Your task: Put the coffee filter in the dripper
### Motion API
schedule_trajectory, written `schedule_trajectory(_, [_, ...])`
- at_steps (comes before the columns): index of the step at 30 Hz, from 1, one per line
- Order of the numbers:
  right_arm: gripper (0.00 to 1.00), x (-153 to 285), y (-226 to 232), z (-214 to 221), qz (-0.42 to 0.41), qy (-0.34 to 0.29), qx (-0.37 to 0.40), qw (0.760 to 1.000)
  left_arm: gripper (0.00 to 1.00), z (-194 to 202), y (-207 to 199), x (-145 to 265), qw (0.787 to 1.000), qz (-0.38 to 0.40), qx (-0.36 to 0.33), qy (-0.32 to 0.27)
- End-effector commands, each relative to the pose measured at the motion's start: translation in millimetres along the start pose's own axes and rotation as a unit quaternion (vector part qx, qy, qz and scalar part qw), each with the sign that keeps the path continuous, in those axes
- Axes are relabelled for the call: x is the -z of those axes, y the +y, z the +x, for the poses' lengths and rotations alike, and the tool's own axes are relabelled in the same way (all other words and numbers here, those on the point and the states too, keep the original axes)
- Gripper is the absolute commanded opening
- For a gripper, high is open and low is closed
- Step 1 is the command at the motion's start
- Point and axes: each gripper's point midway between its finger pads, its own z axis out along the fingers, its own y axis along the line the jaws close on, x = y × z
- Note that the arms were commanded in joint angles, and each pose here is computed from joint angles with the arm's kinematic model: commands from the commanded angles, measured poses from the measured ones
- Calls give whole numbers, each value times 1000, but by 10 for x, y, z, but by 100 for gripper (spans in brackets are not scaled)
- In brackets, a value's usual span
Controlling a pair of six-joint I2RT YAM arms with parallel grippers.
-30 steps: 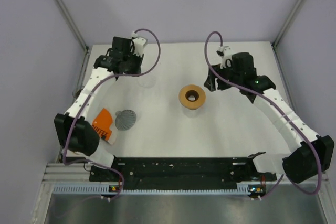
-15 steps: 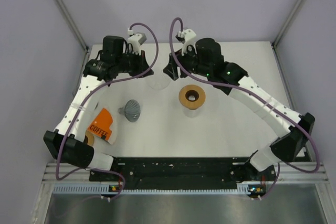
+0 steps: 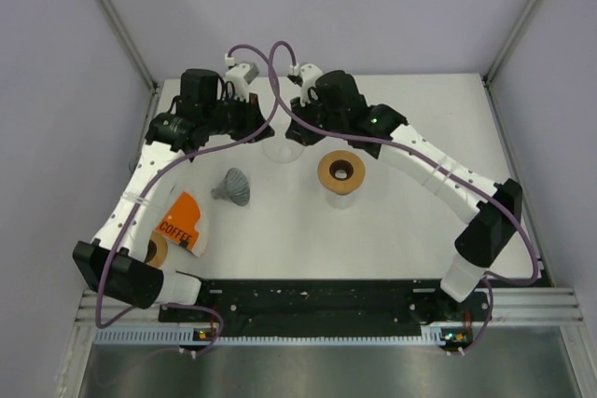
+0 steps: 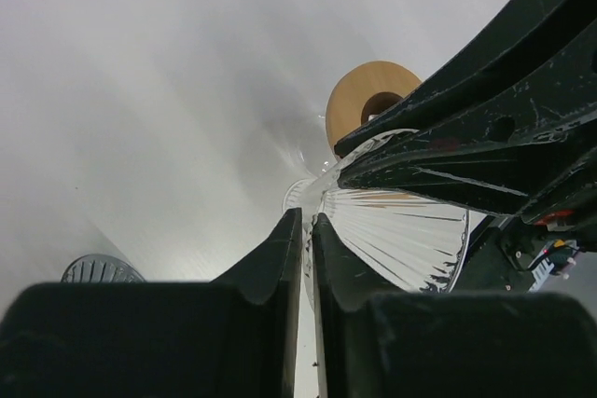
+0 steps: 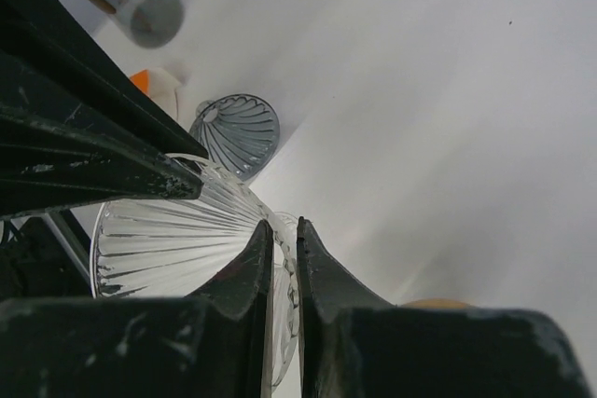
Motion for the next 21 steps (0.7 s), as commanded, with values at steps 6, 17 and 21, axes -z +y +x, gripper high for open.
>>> schedule_trajectory(6, [0,357,-498,-34,72,4,-2,997,61,-267,-99,6,999,14,-12,-43])
schedule_trajectory(17, [0,835,-1118,388,70,-19,-87,994,65,-237,-180,-307,1000,27,1,-14])
schedule_trajectory(21, [0,810,-1166,516,62,-25,-100,993,63,-203,-332,-454,999,38,-3,-2])
